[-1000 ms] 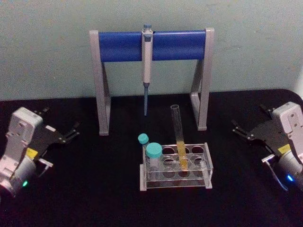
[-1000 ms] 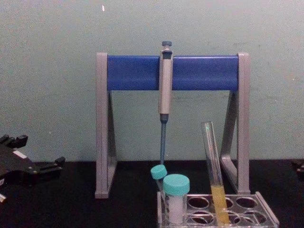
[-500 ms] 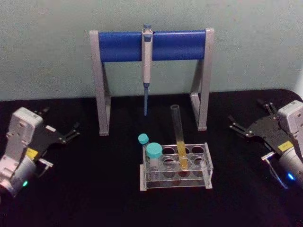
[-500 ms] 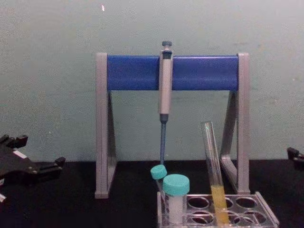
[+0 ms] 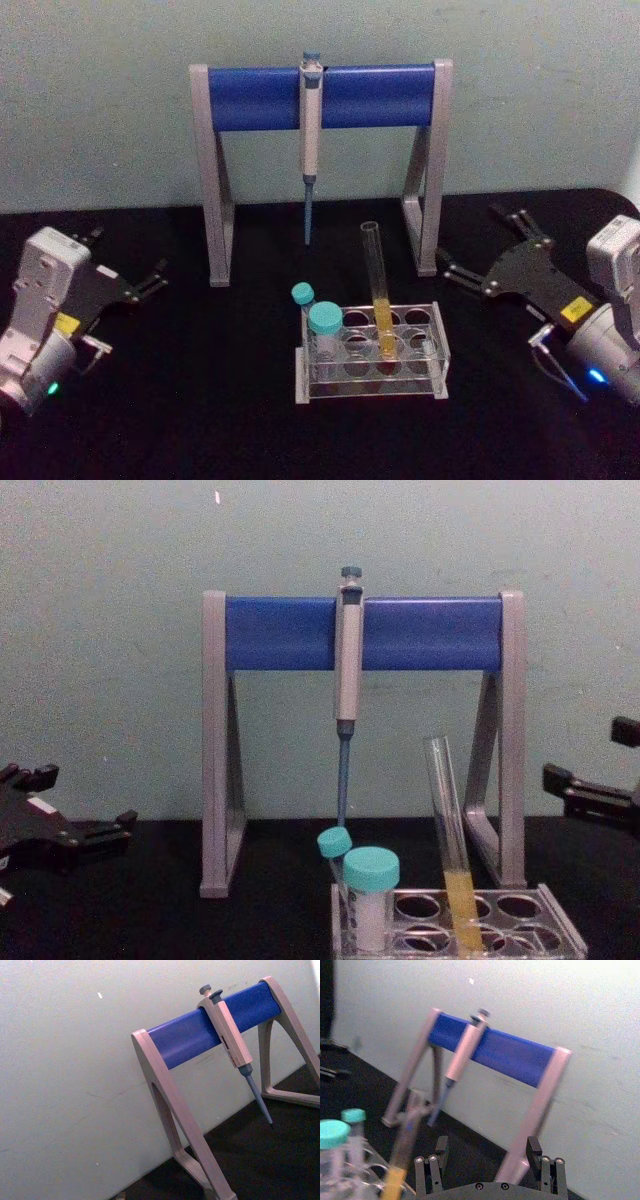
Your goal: Pick up the test tube from the test tube rack, shake it, then place it back into the test tube rack.
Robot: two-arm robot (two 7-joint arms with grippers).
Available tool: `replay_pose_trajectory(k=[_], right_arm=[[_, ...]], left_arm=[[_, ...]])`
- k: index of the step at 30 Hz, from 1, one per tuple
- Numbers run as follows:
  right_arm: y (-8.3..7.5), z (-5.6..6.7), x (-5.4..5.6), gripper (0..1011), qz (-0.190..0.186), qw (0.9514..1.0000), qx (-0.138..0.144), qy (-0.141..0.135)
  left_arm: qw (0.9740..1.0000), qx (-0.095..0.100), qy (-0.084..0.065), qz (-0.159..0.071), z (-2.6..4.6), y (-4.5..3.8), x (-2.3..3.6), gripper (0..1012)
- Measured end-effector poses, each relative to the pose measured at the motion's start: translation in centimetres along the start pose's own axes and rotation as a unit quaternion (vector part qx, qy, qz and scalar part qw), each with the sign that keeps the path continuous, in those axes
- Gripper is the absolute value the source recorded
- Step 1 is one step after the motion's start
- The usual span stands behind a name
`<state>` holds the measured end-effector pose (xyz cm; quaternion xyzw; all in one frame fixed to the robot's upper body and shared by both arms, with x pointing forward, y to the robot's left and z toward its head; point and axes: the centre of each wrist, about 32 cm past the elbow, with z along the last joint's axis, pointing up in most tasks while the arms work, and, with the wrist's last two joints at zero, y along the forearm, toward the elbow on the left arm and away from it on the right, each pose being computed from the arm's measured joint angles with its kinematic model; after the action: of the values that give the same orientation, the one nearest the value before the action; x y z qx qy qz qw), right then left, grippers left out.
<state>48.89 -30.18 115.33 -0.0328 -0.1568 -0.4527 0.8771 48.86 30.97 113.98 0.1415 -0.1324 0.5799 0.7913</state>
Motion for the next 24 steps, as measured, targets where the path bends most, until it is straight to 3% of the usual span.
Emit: replay_pose_trajectory(k=[5, 13, 24], right_arm=[[0.5, 0.2, -0.3, 1000, 0.027, 0.9995, 0.014, 0.012], [2.3, 0.0, -1.1, 1000, 0.092, 0.9947, 0.018, 0.042], [4.2, 0.2, -1.1, 1000, 0.109, 0.9886, 0.001, 0.104]], left_arm=[[1.0000, 0.000, 0.000, 0.000, 0.00, 0.00, 0.00, 1002], [1.0000, 0.000, 0.000, 0.000, 0.00, 0.00, 0.00, 1001], [1.0000, 0.000, 0.000, 0.000, 0.00, 0.00, 0.00, 1001]])
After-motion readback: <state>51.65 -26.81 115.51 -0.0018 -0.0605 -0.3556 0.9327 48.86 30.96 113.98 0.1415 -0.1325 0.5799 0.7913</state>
